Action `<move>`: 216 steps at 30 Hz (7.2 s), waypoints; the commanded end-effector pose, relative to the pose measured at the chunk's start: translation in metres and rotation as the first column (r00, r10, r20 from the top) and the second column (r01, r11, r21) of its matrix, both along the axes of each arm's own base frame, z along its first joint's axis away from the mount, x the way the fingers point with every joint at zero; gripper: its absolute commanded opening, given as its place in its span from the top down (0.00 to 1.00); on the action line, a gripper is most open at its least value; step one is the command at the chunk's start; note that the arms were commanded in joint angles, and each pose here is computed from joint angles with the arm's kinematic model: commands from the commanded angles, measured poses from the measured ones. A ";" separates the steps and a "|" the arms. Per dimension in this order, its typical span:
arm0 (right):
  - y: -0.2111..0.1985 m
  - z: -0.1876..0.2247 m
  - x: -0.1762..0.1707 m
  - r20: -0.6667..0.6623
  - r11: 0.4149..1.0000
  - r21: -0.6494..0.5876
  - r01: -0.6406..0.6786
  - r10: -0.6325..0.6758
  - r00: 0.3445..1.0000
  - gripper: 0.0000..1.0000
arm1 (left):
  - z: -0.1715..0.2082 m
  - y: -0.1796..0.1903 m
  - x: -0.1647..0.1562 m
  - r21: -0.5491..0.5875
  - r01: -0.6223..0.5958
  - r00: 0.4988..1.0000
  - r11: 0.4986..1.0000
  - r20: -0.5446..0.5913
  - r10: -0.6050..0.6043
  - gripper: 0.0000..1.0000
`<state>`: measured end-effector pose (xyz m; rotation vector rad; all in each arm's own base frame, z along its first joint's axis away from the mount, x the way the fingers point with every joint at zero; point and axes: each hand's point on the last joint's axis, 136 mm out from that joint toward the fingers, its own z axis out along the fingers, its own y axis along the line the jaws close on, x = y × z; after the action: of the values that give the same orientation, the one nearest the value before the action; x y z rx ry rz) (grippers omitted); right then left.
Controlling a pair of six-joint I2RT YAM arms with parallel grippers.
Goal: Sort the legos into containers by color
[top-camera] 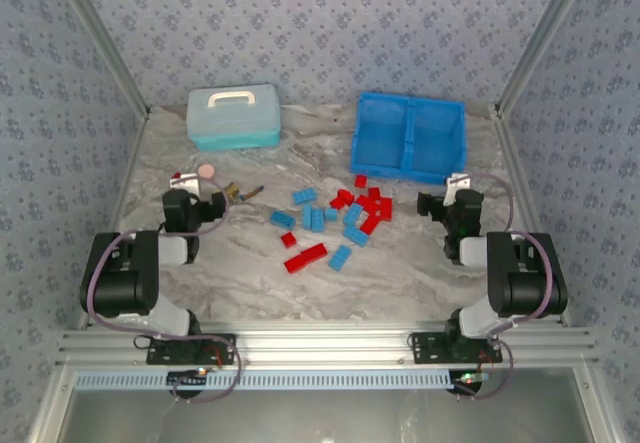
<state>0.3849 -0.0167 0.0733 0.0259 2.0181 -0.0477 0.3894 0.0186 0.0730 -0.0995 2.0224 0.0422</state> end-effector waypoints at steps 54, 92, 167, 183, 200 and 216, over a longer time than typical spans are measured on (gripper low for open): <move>0.145 0.001 -0.035 -0.664 0.993 0.119 -0.019 0.093 0.742 0.32 | 0.159 -0.171 -0.167 -0.123 0.664 0.727 0.738 -0.127 -0.675 0.01; 0.122 0.053 -0.027 -0.570 0.992 0.123 0.025 0.050 0.820 0.71 | 0.170 -0.231 -0.195 -0.142 0.867 0.473 0.478 -0.070 -0.878 0.01; 0.203 -0.051 -0.068 -0.701 0.916 0.212 0.340 -0.100 0.707 0.64 | 0.144 -0.258 -0.185 0.180 0.940 0.329 0.291 -0.245 -0.912 0.01; 0.186 -0.057 -0.069 -0.719 0.937 0.146 0.318 -0.120 0.685 0.45 | 0.140 -0.258 -0.185 0.170 0.942 0.325 0.289 -0.256 -0.911 0.01; 0.191 -0.055 -0.059 -0.720 0.934 0.186 0.304 -0.081 0.689 0.61 | 0.140 -0.259 -0.186 0.165 0.944 0.322 0.286 -0.258 -0.911 0.01; 0.099 0.120 0.006 -0.315 0.931 0.209 0.301 -0.227 0.921 0.64 | 0.151 -0.259 -0.188 0.187 0.939 0.326 0.290 -0.206 -0.923 0.01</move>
<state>0.3697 0.1167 0.1758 0.4705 2.3556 0.1508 0.2065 -0.2393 0.2141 1.3316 1.8505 -0.4236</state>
